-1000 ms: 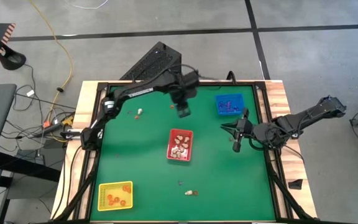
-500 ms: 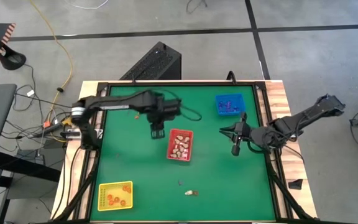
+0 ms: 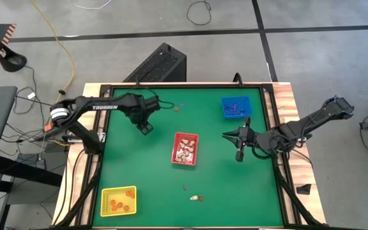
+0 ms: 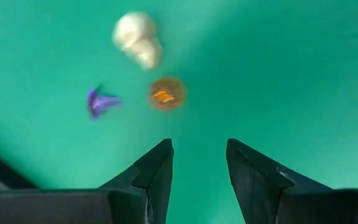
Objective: Sort Halloween decoration
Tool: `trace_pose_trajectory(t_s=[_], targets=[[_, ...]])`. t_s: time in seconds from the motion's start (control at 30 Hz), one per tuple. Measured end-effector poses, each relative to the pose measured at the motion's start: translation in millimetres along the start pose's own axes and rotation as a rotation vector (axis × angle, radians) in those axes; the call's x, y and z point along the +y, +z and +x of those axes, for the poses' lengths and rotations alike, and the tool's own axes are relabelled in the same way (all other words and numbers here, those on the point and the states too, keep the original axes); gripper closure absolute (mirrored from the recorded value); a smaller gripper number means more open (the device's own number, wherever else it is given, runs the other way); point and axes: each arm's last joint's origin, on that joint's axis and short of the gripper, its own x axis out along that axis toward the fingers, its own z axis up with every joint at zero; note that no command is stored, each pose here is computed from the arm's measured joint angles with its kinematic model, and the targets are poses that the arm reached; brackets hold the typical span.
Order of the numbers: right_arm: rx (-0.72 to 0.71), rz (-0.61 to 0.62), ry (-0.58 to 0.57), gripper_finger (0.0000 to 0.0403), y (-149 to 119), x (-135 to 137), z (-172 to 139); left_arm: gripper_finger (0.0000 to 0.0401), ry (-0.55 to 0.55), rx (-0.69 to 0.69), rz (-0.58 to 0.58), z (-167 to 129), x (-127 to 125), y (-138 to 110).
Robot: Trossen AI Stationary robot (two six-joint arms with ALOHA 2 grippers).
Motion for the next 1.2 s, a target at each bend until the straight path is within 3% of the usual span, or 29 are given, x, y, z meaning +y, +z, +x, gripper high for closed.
trace_pose_trajectory(t_s=[0.33,0.6,0.87,1.2], targets=[[-0.041,0.013,0.008,0.0333,6.7,-5.8,5.3,0.0260,-0.029,-0.028,-0.082,11.5,34.0,10.9],[-0.018,0.004,0.016,0.0333,4.8,-7.5,6.6,0.0260,-0.046,-0.075,-0.095,15.8,36.7,16.8],[-0.014,0.010,0.043,0.0333,4.5,-6.4,6.4,0.0260,-0.092,-0.075,-0.146,44.6,39.7,2.0],[-0.014,0.010,0.043,0.0333,4.5,-6.5,6.5,0.0260,-0.095,-0.074,-0.136,47.5,39.5,-0.6]])
